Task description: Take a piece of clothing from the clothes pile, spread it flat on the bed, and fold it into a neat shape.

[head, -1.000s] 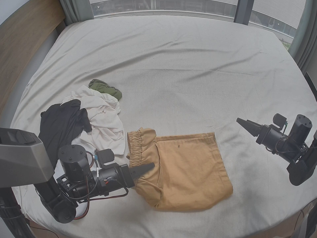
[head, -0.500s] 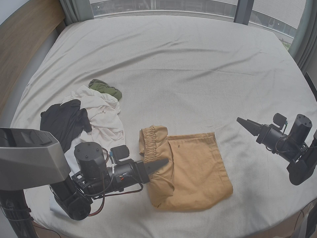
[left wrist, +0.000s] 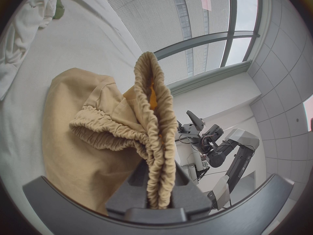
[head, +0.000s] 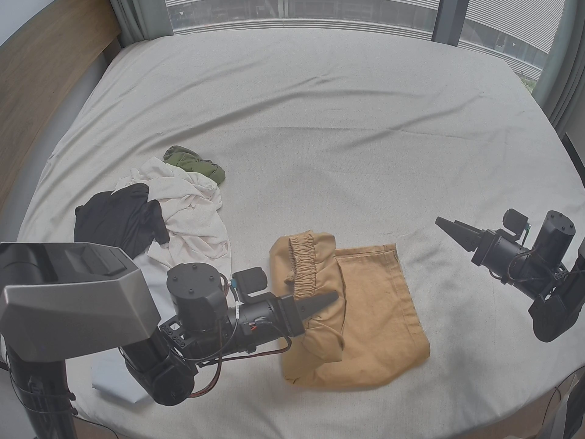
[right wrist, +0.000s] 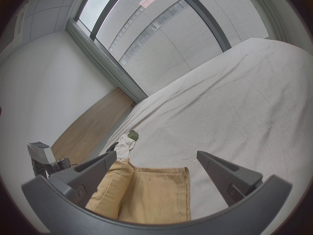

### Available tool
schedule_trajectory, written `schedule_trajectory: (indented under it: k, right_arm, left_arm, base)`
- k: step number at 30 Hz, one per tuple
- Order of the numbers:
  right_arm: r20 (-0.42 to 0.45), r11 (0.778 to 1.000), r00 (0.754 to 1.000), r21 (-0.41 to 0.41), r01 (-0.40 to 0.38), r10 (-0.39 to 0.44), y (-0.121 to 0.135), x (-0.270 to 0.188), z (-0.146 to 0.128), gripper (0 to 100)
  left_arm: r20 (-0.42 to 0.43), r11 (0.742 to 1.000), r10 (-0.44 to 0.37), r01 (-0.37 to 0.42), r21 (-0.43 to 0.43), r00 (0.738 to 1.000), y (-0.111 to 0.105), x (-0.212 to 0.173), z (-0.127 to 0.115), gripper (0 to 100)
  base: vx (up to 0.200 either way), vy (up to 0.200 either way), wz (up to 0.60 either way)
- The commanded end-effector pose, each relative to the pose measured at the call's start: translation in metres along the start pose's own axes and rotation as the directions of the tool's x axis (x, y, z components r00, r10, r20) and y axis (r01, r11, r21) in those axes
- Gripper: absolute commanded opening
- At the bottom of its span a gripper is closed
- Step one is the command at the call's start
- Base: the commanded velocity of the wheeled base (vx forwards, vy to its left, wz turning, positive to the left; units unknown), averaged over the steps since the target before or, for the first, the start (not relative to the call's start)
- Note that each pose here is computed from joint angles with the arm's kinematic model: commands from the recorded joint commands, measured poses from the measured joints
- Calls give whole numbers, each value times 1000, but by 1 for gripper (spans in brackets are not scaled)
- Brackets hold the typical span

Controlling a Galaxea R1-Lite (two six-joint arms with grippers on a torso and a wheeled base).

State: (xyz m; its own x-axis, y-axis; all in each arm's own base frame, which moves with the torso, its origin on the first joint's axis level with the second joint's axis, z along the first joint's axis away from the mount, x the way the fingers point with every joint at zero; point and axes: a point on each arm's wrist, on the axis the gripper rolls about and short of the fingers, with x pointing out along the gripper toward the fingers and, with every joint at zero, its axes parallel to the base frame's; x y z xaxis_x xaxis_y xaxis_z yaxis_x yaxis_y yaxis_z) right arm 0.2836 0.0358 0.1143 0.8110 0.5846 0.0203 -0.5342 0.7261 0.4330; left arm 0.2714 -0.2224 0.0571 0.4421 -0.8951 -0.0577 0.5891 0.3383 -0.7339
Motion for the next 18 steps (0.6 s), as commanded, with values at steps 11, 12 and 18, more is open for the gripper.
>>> schedule_trajectory:
  k: [11, 12, 18]
  right_arm:
    - [-1, 1000, 1000, 0, -3, 3, 1, 0, 0, 100]
    - [-1, 1000, 1000, 0, -4, 4, 1, 0, 0, 100]
    - [0, 1000, 1000, -1, -5, 5, 2, 0, 0, 100]
  left_arm:
    - [-45, 999, -49, 49, 2, 998, -4, 26, -17, 0]
    - [-52, 998, -55, 55, 2, 997, -5, 28, -20, 0]
    - [-65, 998, -55, 55, -1, 996, -4, 32, -23, 0]
  base:
    - [0, 0, 0]
    - [0, 0, 0]
    - [0, 0, 0]
